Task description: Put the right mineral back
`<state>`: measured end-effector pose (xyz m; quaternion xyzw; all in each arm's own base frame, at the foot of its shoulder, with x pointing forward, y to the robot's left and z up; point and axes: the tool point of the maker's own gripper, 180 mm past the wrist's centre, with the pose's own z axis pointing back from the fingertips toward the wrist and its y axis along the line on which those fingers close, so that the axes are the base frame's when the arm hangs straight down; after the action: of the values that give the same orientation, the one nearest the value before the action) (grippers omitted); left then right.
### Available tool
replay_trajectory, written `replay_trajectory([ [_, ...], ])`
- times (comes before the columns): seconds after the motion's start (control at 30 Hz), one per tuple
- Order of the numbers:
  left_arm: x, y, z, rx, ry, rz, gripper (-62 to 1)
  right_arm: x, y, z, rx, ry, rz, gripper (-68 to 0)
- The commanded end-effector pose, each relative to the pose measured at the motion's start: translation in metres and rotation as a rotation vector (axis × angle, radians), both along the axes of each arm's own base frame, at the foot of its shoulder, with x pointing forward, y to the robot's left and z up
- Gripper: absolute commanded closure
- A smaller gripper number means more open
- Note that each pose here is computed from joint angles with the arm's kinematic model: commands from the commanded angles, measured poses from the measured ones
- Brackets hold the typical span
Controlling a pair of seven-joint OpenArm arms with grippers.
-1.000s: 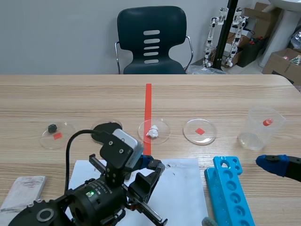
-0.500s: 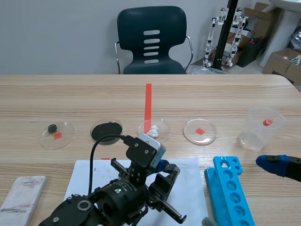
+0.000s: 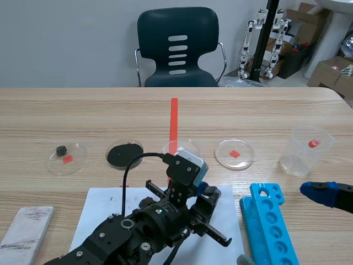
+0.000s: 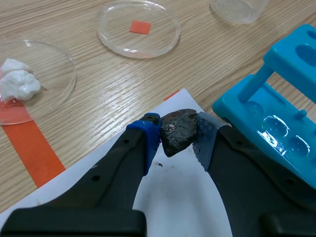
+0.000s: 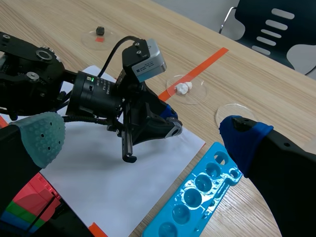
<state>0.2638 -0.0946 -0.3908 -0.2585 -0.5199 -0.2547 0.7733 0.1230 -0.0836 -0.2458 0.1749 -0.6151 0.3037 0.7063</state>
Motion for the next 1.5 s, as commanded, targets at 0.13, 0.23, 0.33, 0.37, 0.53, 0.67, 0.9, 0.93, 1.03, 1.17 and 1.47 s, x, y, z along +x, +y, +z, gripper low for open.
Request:
replay_trajectory([
  [0.13, 0.009, -0.004, 0.000, -0.005, -0.006, 0.000, -4.1, 0.002, -0.001, 0.006, 0.013, -0.023, 0.003, -67.9],
  [0.23, 0.010, -0.002, -0.005, 0.007, 0.003, -0.001, -4.1, 0.002, -0.001, 0.006, 0.013, -0.023, 0.003, -67.9],
  [0.33, 0.008, -0.001, -0.009, 0.013, 0.012, -0.001, -4.1, 0.002, -0.001, 0.006, 0.013, -0.023, 0.003, -67.9],
  [0.37, 0.007, 0.000, -0.011, 0.016, 0.016, -0.001, -4.1, 0.002, -0.001, 0.006, 0.013, -0.023, 0.003, -67.9],
  [0.53, 0.004, 0.001, -0.017, 0.029, 0.035, -0.005, -4.1, 0.002, -0.001, 0.006, 0.013, -0.023, 0.003, -67.9],
  [0.67, 0.003, 0.003, -0.018, 0.031, 0.037, -0.005, -4.1, 0.002, -0.001, 0.006, 0.013, -0.023, 0.003, -67.9],
  [0.9, 0.002, 0.003, -0.020, 0.035, 0.043, -0.005, -4.3, 0.002, -0.001, 0.006, 0.013, -0.023, 0.003, -67.9],
  [0.93, 0.001, 0.003, -0.021, 0.035, 0.046, -0.006, -4.4, 0.002, -0.001, 0.006, 0.013, -0.023, 0.003, -67.9],
  [1.03, -0.001, 0.004, -0.023, 0.039, 0.052, -0.006, -9.5, 0.002, -0.001, 0.006, 0.013, -0.023, 0.003, -67.9],
  [1.17, -0.005, 0.005, -0.026, 0.040, 0.062, -0.006, -13.8, 0.002, -0.001, 0.006, 0.013, -0.023, 0.003, -67.9],
  [1.47, -0.005, 0.005, -0.026, 0.040, 0.061, -0.006, -38.0, 0.002, -0.001, 0.006, 0.013, -0.023, 0.003, -67.9],
])
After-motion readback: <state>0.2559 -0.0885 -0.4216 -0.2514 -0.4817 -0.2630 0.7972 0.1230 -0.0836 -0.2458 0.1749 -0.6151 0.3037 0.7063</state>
